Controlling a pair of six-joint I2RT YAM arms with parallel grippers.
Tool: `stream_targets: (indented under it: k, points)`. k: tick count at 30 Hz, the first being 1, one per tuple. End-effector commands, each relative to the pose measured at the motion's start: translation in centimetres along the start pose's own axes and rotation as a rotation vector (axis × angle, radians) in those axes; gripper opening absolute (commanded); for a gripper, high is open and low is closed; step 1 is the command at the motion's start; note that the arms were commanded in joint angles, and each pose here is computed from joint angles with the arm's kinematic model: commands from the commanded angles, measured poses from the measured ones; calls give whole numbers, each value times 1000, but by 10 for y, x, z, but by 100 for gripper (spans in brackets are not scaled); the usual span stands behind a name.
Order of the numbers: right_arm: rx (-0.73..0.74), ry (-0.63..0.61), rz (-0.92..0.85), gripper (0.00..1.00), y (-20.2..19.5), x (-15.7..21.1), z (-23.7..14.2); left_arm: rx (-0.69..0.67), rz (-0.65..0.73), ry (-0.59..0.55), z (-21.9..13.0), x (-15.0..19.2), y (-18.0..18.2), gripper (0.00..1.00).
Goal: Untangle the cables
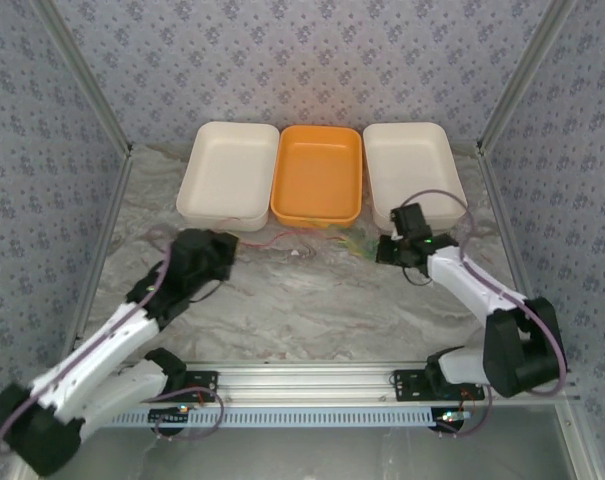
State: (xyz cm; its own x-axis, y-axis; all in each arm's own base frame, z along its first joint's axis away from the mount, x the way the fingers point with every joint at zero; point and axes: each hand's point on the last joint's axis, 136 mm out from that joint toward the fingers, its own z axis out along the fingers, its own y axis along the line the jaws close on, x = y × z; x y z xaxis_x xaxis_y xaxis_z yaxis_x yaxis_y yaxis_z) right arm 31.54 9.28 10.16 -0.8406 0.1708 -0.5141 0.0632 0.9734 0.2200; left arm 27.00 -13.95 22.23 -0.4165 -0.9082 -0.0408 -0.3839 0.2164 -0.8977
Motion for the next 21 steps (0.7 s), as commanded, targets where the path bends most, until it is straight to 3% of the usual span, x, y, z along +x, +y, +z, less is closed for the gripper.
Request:
stream_targets:
  k: [1, 5, 11, 21]
  points:
    - [74, -57, 118, 0, -32, -10, -21, -92, 131, -18, -32, -31, 24, 0]
    - [62, -99, 150, 0, -37, -23, -37, -34, 155, 45, -47, -46, -3, 0]
    - [14, -119, 77, 0, -15, -21, -48, 159, 262, 117, -59, -35, -62, 0]
    - [5, -18, -16, 0, 22, 43, -18, 334, 386, 202, -90, -6, -114, 0]
